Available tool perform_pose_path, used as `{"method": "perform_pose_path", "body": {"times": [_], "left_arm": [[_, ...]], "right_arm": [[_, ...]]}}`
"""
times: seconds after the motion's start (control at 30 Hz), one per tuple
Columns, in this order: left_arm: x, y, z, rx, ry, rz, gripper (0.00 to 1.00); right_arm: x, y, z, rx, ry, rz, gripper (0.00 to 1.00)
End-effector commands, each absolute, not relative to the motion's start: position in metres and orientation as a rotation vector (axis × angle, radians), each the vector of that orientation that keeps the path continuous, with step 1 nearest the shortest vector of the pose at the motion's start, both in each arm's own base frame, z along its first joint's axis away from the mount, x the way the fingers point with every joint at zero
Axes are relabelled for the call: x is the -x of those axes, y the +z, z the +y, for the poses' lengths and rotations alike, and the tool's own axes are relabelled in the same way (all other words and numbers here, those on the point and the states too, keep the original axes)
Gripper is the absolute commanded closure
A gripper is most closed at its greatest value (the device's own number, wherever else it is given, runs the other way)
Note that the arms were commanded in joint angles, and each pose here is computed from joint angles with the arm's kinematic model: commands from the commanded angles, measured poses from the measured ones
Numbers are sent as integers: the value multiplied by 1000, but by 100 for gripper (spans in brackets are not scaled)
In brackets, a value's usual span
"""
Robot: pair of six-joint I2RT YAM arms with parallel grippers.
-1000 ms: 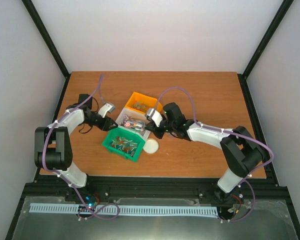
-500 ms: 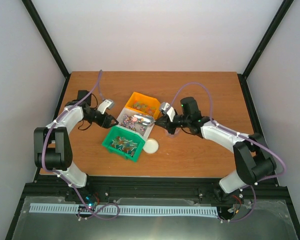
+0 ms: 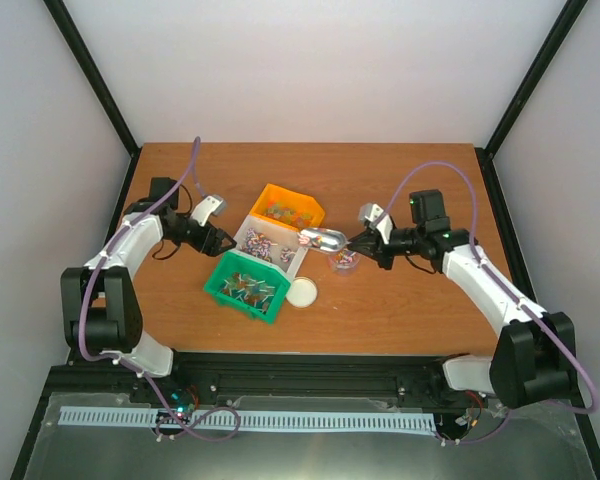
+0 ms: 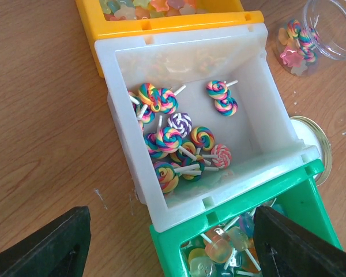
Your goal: Pack the candies
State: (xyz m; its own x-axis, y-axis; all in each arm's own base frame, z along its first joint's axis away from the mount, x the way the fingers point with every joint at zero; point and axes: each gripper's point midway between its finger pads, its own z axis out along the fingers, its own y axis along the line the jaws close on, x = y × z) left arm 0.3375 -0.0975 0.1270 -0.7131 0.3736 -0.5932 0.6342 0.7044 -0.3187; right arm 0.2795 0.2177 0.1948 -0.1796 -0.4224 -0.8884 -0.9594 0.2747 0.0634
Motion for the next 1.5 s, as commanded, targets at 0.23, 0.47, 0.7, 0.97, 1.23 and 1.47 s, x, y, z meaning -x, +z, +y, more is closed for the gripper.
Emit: {"method": "perform_pose_path", "body": {"times": [0.23, 0.47, 0.7, 0.97, 1.23, 1.47], "left_arm": [[-340, 145, -96, -776, -675, 2368, 21], [-339, 143, -98, -784, -681, 2365, 21], [-336, 136, -98, -803, -686, 2366, 21], [-336, 132, -98, -811, -683, 2365, 20], [-335, 127, -98, -820, -682, 2368, 21], [-333, 123, -97, -839, -669, 2367, 20]], "right_arm": [[-268, 180, 140, 1314, 692, 1893, 97], [-281, 171, 119, 1332, 524, 2024, 97], [-290, 161, 105, 1378, 413, 2124, 97], [-294, 157, 110, 1462, 310, 2163, 97], [-296, 157, 113, 1511, 242, 2191, 97], [-298, 160, 115, 1554, 189, 2210, 97]]}}
